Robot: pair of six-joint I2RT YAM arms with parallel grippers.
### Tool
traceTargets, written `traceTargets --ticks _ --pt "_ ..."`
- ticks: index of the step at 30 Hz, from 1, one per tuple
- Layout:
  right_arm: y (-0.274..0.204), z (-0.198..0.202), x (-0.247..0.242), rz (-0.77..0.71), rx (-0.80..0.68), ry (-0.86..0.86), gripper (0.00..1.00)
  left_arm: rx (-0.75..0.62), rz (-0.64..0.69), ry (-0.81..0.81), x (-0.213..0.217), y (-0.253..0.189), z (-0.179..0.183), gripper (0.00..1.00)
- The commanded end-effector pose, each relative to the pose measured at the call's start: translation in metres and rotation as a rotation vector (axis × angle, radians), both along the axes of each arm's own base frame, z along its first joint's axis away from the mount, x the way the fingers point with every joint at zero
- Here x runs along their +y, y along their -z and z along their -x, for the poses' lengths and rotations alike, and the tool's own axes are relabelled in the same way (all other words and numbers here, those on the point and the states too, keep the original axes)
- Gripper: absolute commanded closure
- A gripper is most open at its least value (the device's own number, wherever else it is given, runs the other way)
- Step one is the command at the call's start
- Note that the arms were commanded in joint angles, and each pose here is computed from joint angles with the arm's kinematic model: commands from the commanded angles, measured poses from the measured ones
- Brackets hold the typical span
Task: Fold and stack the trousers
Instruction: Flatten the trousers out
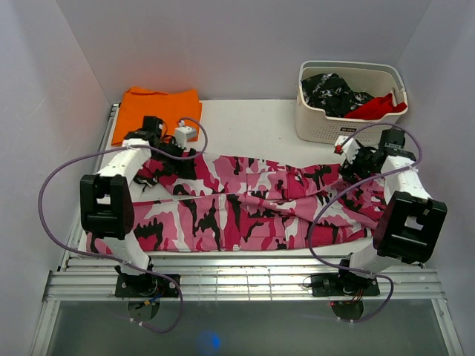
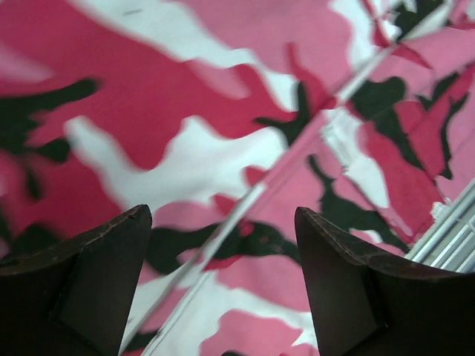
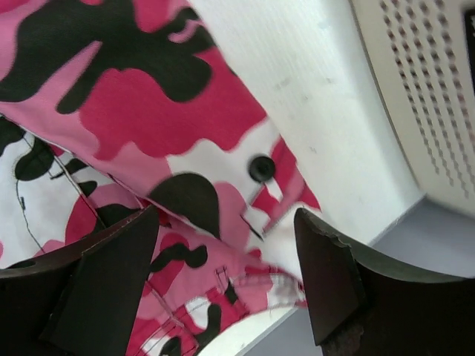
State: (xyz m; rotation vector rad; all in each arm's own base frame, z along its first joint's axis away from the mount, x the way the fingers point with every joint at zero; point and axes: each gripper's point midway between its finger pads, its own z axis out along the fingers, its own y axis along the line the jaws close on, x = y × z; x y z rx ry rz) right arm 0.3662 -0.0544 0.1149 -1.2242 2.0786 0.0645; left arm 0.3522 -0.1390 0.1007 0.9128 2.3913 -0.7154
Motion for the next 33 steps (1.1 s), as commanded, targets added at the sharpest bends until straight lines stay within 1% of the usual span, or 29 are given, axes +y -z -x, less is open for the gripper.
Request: traceTargets --ticks 1,2,3,4,6,8,9,12,13,14,15,18,21,25,27,28,33 --pt "0.0 -0.011 0.01 0.193 -0.156 -0.232 0.21 -0.065 -0.003 -0.083 0.054 -0.03 -0.024 0.12" --pt "0.002 -0.011 0.015 0.212 -0.163 -0.265 0.21 -0.043 -0.02 -0.116 0.077 -0.029 -0.023 0.12" --pt "0.007 -0.01 0.016 0.23 -0.163 -0.28 0.21 -0.054 -0.045 -0.152 0.104 -0.029 -0.027 0.13" --pt "0.008 -0.01 0.017 0.24 -0.166 -0.297 0.21 -0.091 -0.086 -0.131 0.121 -0.029 -0.03 0.13" --pt "0.013 -0.013 0.021 0.257 -0.172 -0.326 0.21 -0.126 -0.159 -0.178 0.165 -0.025 -0.03 0.13" --pt "0.018 -0.014 0.026 0.269 -0.164 -0.352 0.23 -0.176 -0.23 -0.154 0.193 -0.021 -0.026 0.14" --pt "0.019 -0.015 0.026 0.275 -0.163 -0.36 0.24 -0.186 -0.247 -0.174 0.211 -0.019 -0.023 0.15" --pt "0.026 -0.014 0.029 0.292 -0.153 -0.387 0.3 -0.208 -0.283 -0.104 0.229 -0.012 -0.011 0.2" --pt "0.027 -0.012 0.031 0.291 -0.144 -0.396 0.34 -0.21 -0.287 -0.064 0.228 -0.01 -0.007 0.21" --pt "0.029 -0.011 0.032 0.29 -0.138 -0.405 0.35 -0.196 -0.279 -0.021 0.223 -0.006 0.002 0.22" --pt "0.03 -0.009 0.034 0.29 -0.137 -0.417 0.36 -0.234 -0.281 0.036 0.221 -0.006 0.002 0.21" --pt "0.031 -0.005 0.038 0.295 -0.134 -0.44 0.39 -0.286 -0.261 0.123 0.211 -0.003 0.005 0.2" --pt "0.031 -0.003 0.04 0.297 -0.131 -0.453 0.41 -0.283 -0.266 0.198 0.204 0.011 0.006 0.2" --pt "0.033 -0.003 0.042 0.311 -0.131 -0.478 0.42 -0.279 -0.303 0.23 0.202 0.031 -0.004 0.21" --pt "0.033 -0.002 0.044 0.314 -0.126 -0.487 0.42 -0.299 -0.322 0.249 0.197 0.037 -0.014 0.22" --pt "0.033 -0.002 0.044 0.316 -0.127 -0.491 0.42 -0.283 -0.327 0.258 0.195 0.045 -0.013 0.22" --pt "0.032 0.0 0.047 0.319 -0.12 -0.518 0.42 -0.291 -0.358 0.315 0.18 0.061 -0.02 0.23"
